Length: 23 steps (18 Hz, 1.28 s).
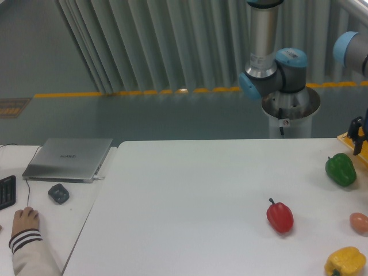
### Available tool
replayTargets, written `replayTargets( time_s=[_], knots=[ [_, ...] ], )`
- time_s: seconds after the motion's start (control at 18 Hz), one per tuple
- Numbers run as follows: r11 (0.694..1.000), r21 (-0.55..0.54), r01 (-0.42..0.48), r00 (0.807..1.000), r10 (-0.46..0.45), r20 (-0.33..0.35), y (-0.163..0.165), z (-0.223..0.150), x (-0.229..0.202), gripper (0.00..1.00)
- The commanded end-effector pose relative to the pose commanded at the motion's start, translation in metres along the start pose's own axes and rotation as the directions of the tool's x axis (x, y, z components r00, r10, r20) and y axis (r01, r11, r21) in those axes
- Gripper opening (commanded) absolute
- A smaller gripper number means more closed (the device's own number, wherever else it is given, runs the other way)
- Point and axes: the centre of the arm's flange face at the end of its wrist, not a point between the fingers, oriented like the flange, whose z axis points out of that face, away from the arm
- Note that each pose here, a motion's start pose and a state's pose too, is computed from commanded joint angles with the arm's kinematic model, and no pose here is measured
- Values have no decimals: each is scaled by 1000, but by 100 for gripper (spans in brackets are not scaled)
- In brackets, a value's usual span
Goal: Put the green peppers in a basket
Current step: 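Lower the gripper down onto the green bell pepper, then close the gripper around the green bell pepper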
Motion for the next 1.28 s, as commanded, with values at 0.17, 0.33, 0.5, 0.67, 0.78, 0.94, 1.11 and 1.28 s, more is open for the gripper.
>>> replayTargets(
  time_s=[0.17,0.33,0.5,0.67,0.78,0.94,1.11,1.28],
  knots=[
    [998,-61,6,1000,-8,-26,-10,5,19,100],
    [994,-106,-31,999,28,-30,-26,5,28,100],
    [980,-140,-142,990,137,-45,-33,7,33,100],
    [939,-155,-308,951,300,-75,-32,10,31,100],
    [890,-159,-428,903,415,-107,-31,15,30,100],
    [806,-204,-556,831,533,-159,-24,19,27,100],
    [723,-228,-653,757,616,-217,-20,25,25,100],
    [696,-222,-682,731,641,-234,-29,32,29,100]
  ],
)
